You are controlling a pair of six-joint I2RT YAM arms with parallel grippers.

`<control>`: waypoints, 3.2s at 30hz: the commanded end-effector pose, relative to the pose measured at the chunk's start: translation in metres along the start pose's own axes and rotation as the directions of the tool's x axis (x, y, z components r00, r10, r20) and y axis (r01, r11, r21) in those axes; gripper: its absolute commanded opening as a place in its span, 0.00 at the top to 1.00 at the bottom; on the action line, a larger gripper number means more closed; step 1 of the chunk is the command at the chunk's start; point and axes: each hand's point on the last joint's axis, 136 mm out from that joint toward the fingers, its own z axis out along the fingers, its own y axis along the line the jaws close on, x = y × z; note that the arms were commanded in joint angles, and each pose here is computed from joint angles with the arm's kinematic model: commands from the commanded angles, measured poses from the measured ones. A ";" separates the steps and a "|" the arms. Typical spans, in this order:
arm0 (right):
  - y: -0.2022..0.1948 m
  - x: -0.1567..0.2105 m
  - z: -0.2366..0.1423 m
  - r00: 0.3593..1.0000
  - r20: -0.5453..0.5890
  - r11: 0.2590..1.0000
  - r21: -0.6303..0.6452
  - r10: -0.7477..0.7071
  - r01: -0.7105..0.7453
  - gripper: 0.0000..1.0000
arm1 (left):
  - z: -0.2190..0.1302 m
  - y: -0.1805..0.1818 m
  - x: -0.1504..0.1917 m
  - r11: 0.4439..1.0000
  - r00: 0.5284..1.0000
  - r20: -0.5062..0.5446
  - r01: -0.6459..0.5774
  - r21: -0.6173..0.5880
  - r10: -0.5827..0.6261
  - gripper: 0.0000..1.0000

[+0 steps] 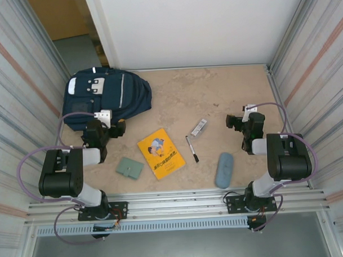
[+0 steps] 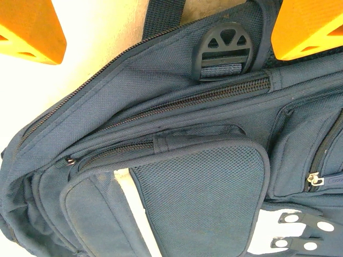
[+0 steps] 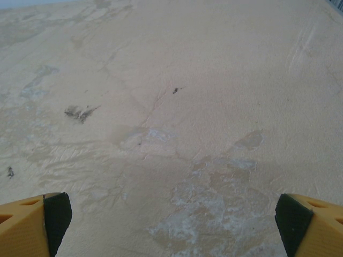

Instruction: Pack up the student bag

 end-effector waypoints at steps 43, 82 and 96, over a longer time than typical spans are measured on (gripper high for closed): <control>0.175 -0.017 -0.183 0.958 -0.253 0.940 -0.338 -0.134 0.042 0.01 | 0.030 -0.133 -0.104 0.981 0.930 -0.348 -0.059 0.184 0.121 0.01; 0.167 -0.061 -0.128 0.865 -0.458 0.882 -0.296 0.204 -0.365 0.01 | -0.012 -0.262 -0.088 0.638 0.742 -0.047 -0.540 0.549 0.669 1.00; 0.251 -0.051 -0.011 0.795 -0.599 0.827 -0.396 0.097 -0.400 0.01 | -0.101 -0.205 -0.077 0.876 0.929 -0.221 -0.173 0.451 0.297 0.36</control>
